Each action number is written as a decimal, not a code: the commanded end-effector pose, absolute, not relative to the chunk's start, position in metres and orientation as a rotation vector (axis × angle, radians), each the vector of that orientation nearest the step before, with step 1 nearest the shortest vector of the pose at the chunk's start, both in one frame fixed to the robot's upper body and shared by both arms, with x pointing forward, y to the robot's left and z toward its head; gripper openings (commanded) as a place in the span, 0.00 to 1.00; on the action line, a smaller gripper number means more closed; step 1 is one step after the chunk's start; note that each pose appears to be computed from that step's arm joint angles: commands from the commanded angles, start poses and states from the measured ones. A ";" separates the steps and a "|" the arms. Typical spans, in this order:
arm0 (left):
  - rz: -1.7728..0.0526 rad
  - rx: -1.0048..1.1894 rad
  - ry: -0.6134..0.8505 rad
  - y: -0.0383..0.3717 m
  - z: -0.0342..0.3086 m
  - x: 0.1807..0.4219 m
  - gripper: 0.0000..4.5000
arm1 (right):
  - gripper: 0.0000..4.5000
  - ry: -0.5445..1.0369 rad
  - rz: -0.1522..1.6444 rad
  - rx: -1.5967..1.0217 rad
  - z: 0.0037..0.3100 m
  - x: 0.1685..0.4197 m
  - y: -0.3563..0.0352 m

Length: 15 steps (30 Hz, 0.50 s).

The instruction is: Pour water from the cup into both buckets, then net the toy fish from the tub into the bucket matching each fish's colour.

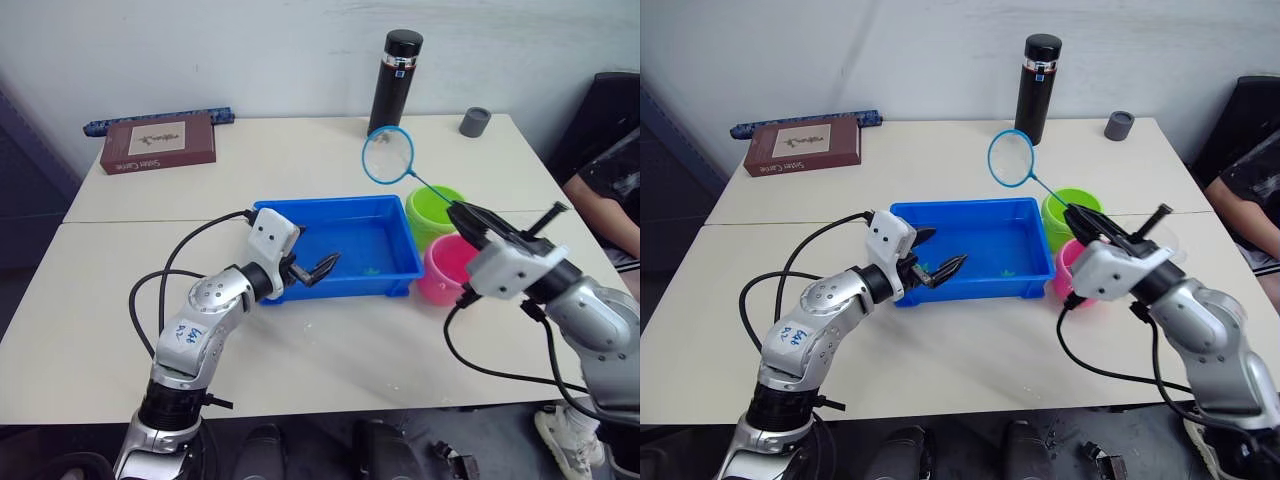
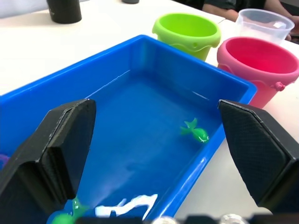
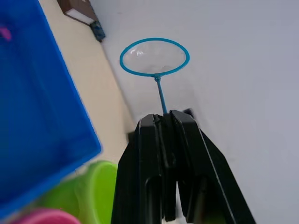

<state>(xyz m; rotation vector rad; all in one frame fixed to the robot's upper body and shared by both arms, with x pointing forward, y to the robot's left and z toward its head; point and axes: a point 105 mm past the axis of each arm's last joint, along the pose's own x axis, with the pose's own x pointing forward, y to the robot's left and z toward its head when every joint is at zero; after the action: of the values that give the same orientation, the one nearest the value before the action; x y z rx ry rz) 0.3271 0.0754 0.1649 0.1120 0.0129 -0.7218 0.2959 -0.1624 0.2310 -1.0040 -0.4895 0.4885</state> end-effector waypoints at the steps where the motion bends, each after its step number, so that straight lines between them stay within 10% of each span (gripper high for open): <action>1: -0.686 0.126 -0.051 0.080 0.180 0.322 1.00 | 0.00 -0.428 0.575 -0.904 0.228 0.306 -0.152; 15: -0.500 0.124 -0.063 0.106 0.182 0.308 1.00 | 0.00 -0.194 0.786 -0.714 0.188 0.355 -0.115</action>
<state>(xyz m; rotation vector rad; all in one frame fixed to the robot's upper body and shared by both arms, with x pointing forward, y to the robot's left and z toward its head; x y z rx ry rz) 0.3123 0.1014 0.1660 0.1079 0.0026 -0.5366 0.3546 -0.1215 0.1801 -0.7320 -0.1726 0.7602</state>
